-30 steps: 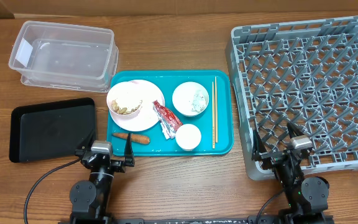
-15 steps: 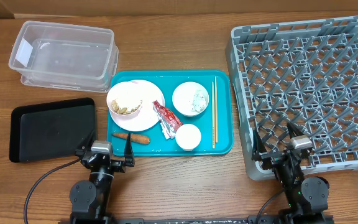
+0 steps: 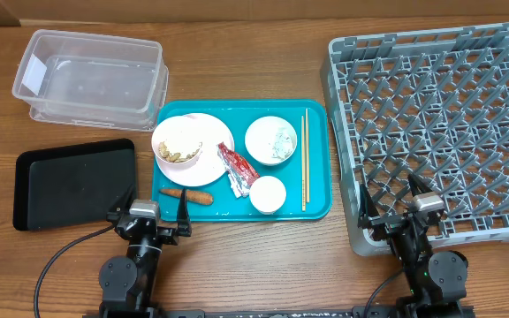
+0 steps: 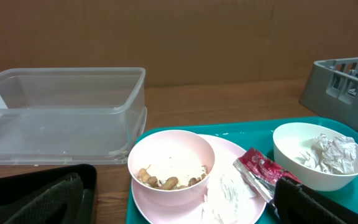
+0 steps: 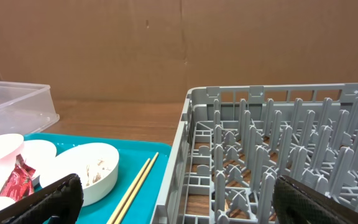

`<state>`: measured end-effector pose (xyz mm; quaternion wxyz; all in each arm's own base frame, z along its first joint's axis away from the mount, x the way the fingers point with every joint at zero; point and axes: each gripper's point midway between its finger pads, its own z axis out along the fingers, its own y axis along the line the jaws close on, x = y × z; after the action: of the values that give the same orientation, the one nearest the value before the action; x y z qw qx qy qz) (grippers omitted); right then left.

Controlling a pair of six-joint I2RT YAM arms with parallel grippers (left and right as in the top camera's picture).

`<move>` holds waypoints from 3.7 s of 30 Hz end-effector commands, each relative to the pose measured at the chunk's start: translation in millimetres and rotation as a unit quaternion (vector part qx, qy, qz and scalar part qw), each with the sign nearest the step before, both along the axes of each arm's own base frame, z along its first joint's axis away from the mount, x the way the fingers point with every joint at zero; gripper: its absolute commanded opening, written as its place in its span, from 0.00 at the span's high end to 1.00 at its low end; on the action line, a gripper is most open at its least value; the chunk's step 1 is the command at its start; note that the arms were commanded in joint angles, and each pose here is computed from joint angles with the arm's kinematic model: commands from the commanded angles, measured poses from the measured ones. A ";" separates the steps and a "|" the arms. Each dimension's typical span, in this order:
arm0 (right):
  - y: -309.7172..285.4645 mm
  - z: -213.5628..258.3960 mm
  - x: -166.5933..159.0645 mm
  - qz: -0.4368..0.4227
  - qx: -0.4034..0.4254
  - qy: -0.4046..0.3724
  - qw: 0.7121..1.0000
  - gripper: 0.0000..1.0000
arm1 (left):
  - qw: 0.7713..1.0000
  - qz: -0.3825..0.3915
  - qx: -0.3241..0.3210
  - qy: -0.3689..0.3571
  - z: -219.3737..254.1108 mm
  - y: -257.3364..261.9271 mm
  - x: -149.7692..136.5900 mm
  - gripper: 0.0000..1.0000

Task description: Sort waste into correct bins and load items into the dishwasher

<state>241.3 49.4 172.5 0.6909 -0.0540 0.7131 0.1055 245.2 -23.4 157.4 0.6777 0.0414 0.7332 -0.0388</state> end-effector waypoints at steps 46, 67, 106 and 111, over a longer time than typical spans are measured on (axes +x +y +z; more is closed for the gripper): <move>-17.2 38.5 -1.3 -0.051 0.031 0.053 0.997 0.00 | 0.997 0.001 -0.059 0.049 49.1 -2.1 -5.3 0.00; -5.8 82.1 19.2 -0.037 -0.019 0.345 0.938 0.00 | 0.909 -0.007 -0.072 0.411 111.8 -19.1 16.4 0.00; -5.0 53.2 25.8 -0.039 -0.030 0.405 0.913 0.00 | 0.813 0.005 -0.097 0.574 -89.0 -132.2 135.7 0.16; -5.0 53.3 25.7 -0.039 -0.030 0.405 0.913 0.00 | 0.798 0.025 -0.107 0.593 -106.7 -131.5 133.4 0.18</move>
<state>263.6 45.0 211.9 0.3286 -0.0044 0.9421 0.0668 375.3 -155.9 62.6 0.1219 -0.0558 0.9828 -0.1272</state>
